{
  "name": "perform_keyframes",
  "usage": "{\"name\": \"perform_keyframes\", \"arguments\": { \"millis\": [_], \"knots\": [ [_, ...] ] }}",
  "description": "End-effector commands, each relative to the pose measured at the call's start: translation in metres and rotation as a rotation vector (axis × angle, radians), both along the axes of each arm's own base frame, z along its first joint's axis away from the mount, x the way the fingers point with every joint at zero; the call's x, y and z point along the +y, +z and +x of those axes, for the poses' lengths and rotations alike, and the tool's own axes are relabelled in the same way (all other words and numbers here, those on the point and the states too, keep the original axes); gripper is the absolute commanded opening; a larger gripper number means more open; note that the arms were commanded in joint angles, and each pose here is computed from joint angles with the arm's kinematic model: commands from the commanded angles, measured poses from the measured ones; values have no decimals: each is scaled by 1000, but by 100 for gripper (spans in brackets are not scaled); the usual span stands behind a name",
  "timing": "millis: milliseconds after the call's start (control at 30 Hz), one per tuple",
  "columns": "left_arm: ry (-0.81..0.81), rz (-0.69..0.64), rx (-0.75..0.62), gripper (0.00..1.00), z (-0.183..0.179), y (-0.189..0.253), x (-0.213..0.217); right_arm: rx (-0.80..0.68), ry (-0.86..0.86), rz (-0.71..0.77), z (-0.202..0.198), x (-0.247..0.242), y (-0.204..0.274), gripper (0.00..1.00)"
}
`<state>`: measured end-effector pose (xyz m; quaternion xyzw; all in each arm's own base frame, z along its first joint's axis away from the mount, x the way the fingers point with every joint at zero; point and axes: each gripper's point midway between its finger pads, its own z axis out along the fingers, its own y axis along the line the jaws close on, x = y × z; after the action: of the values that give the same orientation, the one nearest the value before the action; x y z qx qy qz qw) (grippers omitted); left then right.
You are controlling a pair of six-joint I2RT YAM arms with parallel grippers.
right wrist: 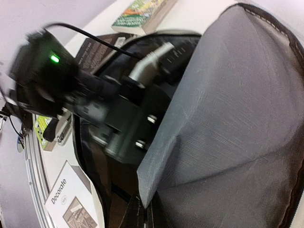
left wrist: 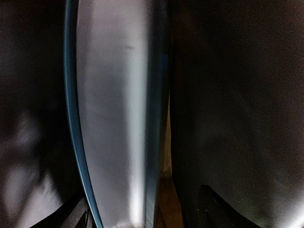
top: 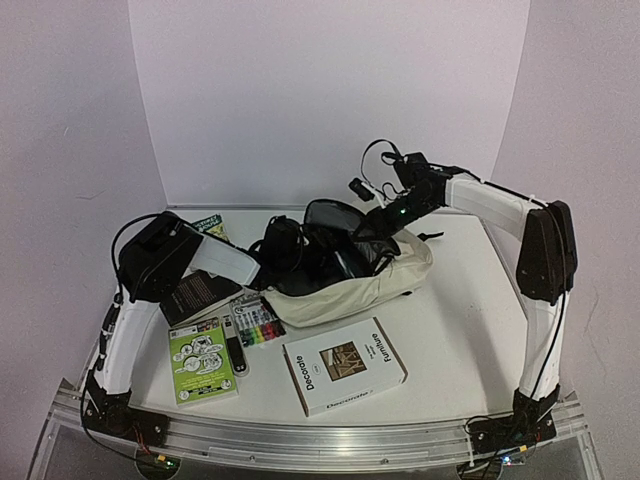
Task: Pack the student bag
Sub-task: Place the book in the student bag.
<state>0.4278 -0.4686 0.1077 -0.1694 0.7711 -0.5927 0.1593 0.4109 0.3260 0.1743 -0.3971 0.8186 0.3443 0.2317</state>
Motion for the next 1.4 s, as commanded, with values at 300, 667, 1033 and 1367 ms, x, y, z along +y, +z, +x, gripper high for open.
{"name": "perform_keyframes", "arguments": {
  "millis": [300, 667, 1033, 1367],
  "knots": [
    [-87, 136, 129, 60, -24, 2, 5, -50, -18, 70, 8, 5, 30, 3],
    [-176, 28, 33, 24, -1, 8, -41, -45, 6, 101, 7, 10, 36, 4],
    [-166, 35, -29, 36, 19, 18, -42, -53, -44, 87, 24, -10, 33, 4],
    [-164, 241, -61, 69, 4, 49, -8, -74, -236, -179, 69, -74, -42, 8]
  ]
}}
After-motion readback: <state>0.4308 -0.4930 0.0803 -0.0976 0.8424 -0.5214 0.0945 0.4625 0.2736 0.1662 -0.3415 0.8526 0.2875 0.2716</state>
